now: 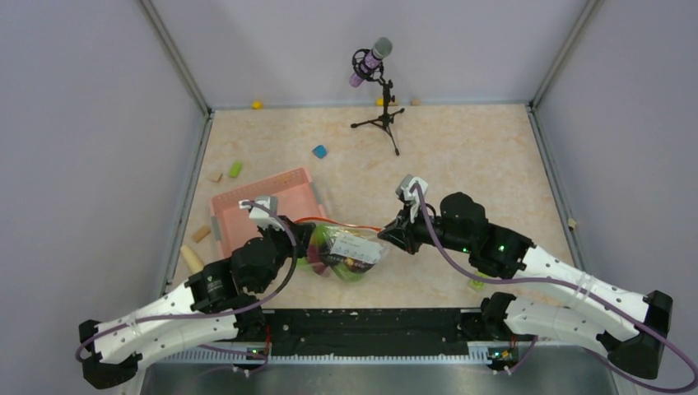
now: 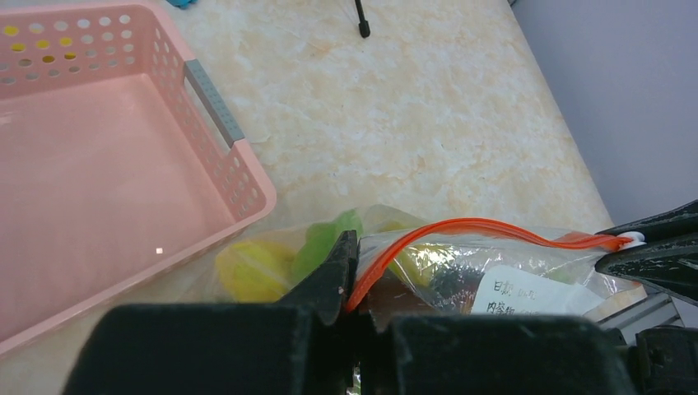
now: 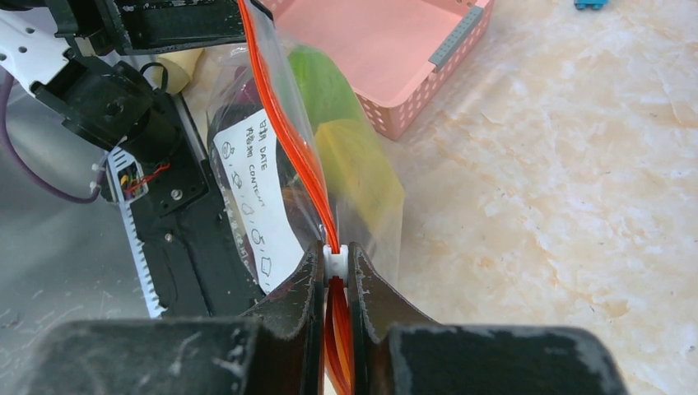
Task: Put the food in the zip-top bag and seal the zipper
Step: Zip the zipper food storage bag at the center of the board.
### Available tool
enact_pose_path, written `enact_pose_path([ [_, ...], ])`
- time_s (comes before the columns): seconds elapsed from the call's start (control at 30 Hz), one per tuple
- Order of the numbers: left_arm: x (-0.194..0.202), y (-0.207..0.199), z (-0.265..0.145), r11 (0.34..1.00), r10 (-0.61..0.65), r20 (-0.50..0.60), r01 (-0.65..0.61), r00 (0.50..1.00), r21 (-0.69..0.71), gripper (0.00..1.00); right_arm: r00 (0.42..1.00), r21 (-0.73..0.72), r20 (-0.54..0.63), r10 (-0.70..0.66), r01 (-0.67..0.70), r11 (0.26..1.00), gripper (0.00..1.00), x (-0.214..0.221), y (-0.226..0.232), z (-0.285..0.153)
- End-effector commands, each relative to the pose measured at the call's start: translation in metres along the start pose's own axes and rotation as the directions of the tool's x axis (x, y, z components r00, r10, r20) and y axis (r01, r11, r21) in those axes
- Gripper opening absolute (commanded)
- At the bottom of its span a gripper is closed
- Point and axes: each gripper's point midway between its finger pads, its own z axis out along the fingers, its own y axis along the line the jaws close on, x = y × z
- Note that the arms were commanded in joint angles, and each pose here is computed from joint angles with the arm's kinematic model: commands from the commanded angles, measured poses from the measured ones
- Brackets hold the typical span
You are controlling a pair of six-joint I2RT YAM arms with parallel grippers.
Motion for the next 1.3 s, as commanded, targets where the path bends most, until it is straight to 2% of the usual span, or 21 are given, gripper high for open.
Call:
enact_pose_path([
  [0.0,-0.038,0.059,-0.011,0.960,0.046,0.175,0.005,0.983,-0.281,0.00,1.000,0.070,-0.006,0.003,-0.003,0.998,0.00,0.003,-0.012,-0.013],
  [0.47,-0.047,0.088,-0.026,0.910,0.007,0.244,0.095,0.970,-0.404,0.00,1.000,0.067,-0.006,0.002,-0.002,0.998,0.00,0.002,-0.011,-0.013],
  [0.7,-0.047,0.086,-0.026,0.916,0.000,0.244,0.098,0.970,-0.390,0.00,1.000,0.064,-0.011,0.004,-0.003,0.998,0.00,0.003,-0.011,-0.012],
  [0.83,-0.044,0.074,-0.020,0.940,0.004,0.220,0.071,0.975,-0.333,0.00,1.000,0.063,-0.015,0.005,-0.004,0.998,0.00,0.004,-0.011,-0.011],
  [0.97,-0.034,0.041,-0.007,0.986,0.030,0.164,-0.003,0.986,-0.164,0.00,1.000,0.056,-0.015,0.006,-0.005,0.998,0.00,0.005,-0.010,-0.009],
  [1.0,-0.031,0.027,-0.005,0.995,0.039,0.146,-0.025,0.989,-0.095,0.00,1.000,0.054,-0.013,0.007,-0.007,0.999,0.03,0.004,-0.010,-0.008],
  [1.03,-0.029,0.021,-0.003,0.997,0.047,0.138,-0.038,0.989,-0.068,0.00,1.000,0.051,-0.010,0.011,-0.011,0.999,0.14,0.004,-0.009,-0.007],
  [1.13,-0.018,0.000,0.002,0.996,0.081,0.091,-0.085,0.993,0.040,0.00,1.000,0.044,0.003,0.029,-0.029,0.999,0.56,0.002,-0.008,-0.004],
  [1.2,-0.013,-0.008,0.004,0.993,0.091,0.067,-0.095,0.994,0.068,0.00,0.999,0.042,0.026,0.047,-0.048,0.998,0.90,-0.002,-0.007,-0.004],
  [1.23,-0.011,-0.010,0.005,0.992,0.098,0.057,-0.102,0.994,0.076,0.00,0.997,0.049,0.044,0.056,-0.058,0.997,0.97,-0.004,-0.008,-0.004],
  [1.27,-0.010,-0.011,0.006,0.991,0.103,0.049,-0.107,0.993,0.076,0.00,0.995,0.059,0.067,0.067,-0.071,0.996,0.99,-0.008,-0.009,-0.005],
])
